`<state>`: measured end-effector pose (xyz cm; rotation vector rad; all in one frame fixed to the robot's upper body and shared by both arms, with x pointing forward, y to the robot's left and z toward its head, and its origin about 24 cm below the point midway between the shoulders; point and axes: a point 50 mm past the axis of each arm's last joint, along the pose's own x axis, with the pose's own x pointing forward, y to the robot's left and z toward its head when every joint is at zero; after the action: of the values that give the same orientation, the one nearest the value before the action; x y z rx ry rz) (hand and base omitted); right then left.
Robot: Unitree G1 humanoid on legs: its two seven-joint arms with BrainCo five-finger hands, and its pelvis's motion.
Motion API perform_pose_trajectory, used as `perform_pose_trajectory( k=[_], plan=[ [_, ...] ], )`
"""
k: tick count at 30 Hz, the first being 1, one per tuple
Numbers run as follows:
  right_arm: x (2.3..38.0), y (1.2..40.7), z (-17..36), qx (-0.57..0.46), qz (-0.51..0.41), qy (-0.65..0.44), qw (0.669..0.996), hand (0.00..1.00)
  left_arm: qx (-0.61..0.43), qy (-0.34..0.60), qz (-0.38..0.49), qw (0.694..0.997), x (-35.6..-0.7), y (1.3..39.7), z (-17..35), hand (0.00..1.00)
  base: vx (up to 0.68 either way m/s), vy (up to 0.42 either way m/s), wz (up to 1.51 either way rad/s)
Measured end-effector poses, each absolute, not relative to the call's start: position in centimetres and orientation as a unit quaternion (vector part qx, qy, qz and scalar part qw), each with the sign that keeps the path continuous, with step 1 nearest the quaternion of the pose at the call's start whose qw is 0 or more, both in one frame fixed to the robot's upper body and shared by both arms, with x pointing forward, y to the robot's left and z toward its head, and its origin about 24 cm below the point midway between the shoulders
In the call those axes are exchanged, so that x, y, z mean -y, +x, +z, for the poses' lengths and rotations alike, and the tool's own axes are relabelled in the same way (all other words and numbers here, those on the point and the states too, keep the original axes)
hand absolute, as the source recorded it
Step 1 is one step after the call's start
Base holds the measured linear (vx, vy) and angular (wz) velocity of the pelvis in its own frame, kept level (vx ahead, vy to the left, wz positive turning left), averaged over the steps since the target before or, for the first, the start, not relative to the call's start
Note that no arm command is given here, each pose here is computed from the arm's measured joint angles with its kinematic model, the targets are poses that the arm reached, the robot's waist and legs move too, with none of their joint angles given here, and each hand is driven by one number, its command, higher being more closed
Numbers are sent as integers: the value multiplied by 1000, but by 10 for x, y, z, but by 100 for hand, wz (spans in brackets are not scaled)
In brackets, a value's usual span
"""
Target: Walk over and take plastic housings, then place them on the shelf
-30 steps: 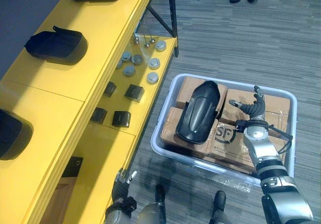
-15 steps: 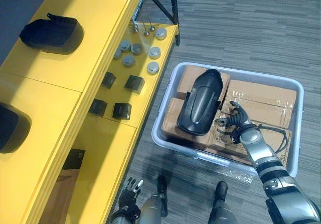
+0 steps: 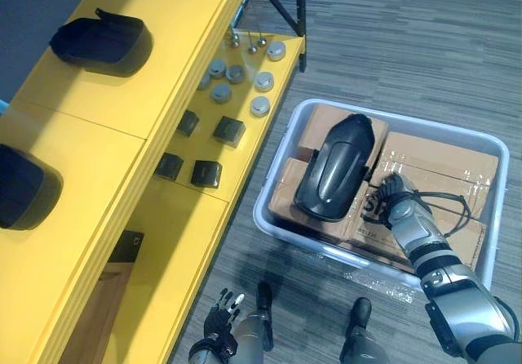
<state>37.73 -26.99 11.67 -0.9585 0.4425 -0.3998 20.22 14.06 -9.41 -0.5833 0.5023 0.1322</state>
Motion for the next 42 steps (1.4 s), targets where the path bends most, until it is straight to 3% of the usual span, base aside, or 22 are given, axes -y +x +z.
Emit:
perform_pose_trajectory(
  k=[4,9,10,17,20,27,42],
  plan=[
    [287,377,136,-178,-235,-456,840,100,-223,-298,54,927,-138,208,-85,0,0,10,4],
    [297,377,200,-47,-284,-470,834,100,-207,-315,40,925,-133,210,-77,0,10,-1,-1],
    [292,376,216,-4,-285,-473,834,0,-211,-316,42,924,-133,208,-78,0,40,-3,-8],
    [246,367,249,183,-256,-435,844,0,-212,-316,40,924,-132,208,-78,0,40,-7,-12],
    [228,365,250,212,-233,-412,855,0,-211,-315,33,925,-129,209,-77,0,33,3,-9],
    [205,374,214,140,-169,-398,891,0,-228,-311,36,922,-125,204,-83,0,29,8,-7],
    [206,378,129,-73,-115,-407,903,0,-244,-320,39,915,-118,201,-89,0,12,-1,4]
  ],
)
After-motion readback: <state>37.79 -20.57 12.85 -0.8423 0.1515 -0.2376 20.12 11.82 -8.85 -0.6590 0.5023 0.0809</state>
